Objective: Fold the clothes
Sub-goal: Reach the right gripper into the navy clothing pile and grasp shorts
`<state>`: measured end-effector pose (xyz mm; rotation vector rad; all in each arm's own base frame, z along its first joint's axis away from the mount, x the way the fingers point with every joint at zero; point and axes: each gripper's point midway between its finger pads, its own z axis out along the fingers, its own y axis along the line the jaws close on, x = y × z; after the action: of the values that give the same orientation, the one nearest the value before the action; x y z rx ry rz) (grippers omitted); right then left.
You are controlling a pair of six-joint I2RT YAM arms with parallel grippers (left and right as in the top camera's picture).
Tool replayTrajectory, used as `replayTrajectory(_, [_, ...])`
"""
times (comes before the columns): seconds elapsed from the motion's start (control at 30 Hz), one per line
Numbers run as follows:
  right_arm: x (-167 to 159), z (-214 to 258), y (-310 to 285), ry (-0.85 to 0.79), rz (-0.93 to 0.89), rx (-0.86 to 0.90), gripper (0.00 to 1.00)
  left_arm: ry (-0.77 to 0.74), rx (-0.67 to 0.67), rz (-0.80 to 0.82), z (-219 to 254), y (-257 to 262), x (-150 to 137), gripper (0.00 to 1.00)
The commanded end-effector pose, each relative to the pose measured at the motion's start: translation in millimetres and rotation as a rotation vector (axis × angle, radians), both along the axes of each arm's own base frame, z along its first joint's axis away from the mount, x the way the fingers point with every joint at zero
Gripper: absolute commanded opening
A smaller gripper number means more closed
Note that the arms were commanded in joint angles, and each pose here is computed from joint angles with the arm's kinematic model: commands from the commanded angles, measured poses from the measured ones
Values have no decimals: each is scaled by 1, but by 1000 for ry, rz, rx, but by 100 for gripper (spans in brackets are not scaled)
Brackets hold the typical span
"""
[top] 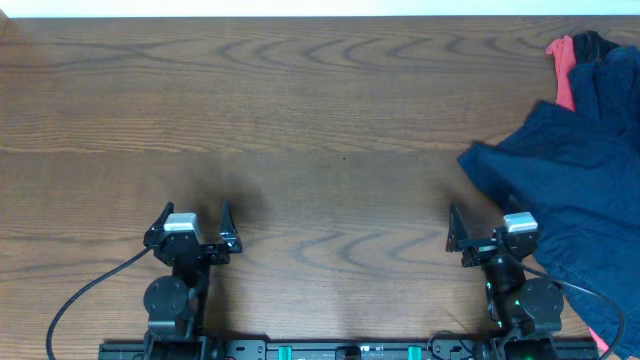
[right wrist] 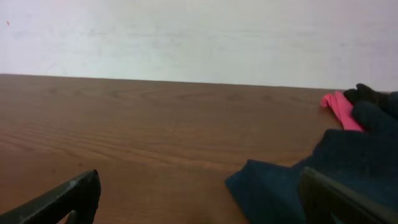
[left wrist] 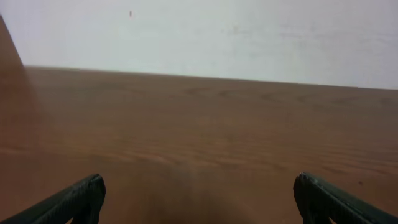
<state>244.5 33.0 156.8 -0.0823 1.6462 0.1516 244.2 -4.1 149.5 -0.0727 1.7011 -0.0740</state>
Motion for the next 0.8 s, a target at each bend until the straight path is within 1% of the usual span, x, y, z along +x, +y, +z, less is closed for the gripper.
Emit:
replayTrajectory(0.0, [1, -6, -2, 39, -14, 68, 99, 83, -54, 24, -13, 3, -3, 98])
replayTrajectory(0.17, [1, -18, -8, 142, -58, 80, 99, 177, -54, 7, -3, 0, -7, 98])
replayTrajectory(0.33, [1, -18, -20, 262, -133, 51, 99, 265, -64, -39, 21, -9, -4, 98])
replayTrajectory(0.5, [5, -17, -31, 417, -203, 7, 99, 405, -80, -82, 38, -18, 1, 98])
replayTrajectory(0.63, [9, -25, -41, 586, -257, -63, 99, 522, -112, -154, 45, -32, 3, 98])
replayTrajectory(0.77, [27, -31, -41, 712, -222, -180, 99, 585, -133, -191, 45, -39, 5, 98])
